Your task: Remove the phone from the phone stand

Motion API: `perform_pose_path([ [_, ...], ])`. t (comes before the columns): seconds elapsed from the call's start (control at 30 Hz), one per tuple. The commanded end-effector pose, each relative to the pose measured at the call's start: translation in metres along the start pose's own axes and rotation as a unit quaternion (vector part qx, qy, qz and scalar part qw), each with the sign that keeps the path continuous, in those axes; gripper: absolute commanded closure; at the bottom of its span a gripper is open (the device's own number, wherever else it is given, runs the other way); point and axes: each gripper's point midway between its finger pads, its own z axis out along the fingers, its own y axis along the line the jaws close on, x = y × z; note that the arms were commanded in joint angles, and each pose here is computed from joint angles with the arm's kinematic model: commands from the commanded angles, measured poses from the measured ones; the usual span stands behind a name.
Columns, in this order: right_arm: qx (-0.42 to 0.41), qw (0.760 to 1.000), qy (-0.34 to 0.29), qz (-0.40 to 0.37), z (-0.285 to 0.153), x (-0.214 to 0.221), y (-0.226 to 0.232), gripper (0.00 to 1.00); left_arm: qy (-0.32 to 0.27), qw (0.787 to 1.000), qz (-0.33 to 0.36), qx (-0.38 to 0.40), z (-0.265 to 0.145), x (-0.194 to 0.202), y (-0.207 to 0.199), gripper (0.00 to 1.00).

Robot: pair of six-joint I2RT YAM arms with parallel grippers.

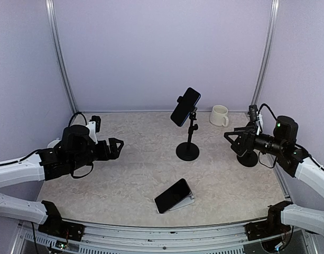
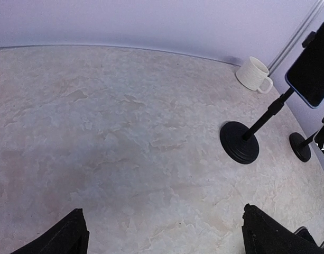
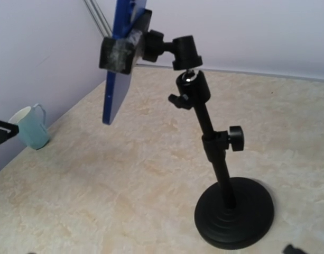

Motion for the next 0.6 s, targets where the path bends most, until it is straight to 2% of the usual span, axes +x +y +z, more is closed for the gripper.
perform_pose_path([
  [0.0,-0.015,1.000,-0.006,-0.006,0.001,-0.005,0.004,0.00,-0.004,0.996,0.074,0.046,-0.001,-0.011,-0.033,0.01],
  [0.1,-0.017,1.000,-0.005,-0.006,0.001,-0.004,0.004,0.00,0.032,0.983,0.146,0.103,-0.002,0.009,-0.062,0.01],
  [0.3,-0.024,1.000,0.002,-0.004,0.003,0.001,0.005,0.00,0.062,0.958,0.234,0.156,-0.006,0.054,-0.108,0.01],
  [0.57,-0.029,1.000,0.006,-0.002,0.003,0.004,0.006,0.00,0.115,0.913,0.314,0.233,-0.014,0.122,-0.164,0.01],
])
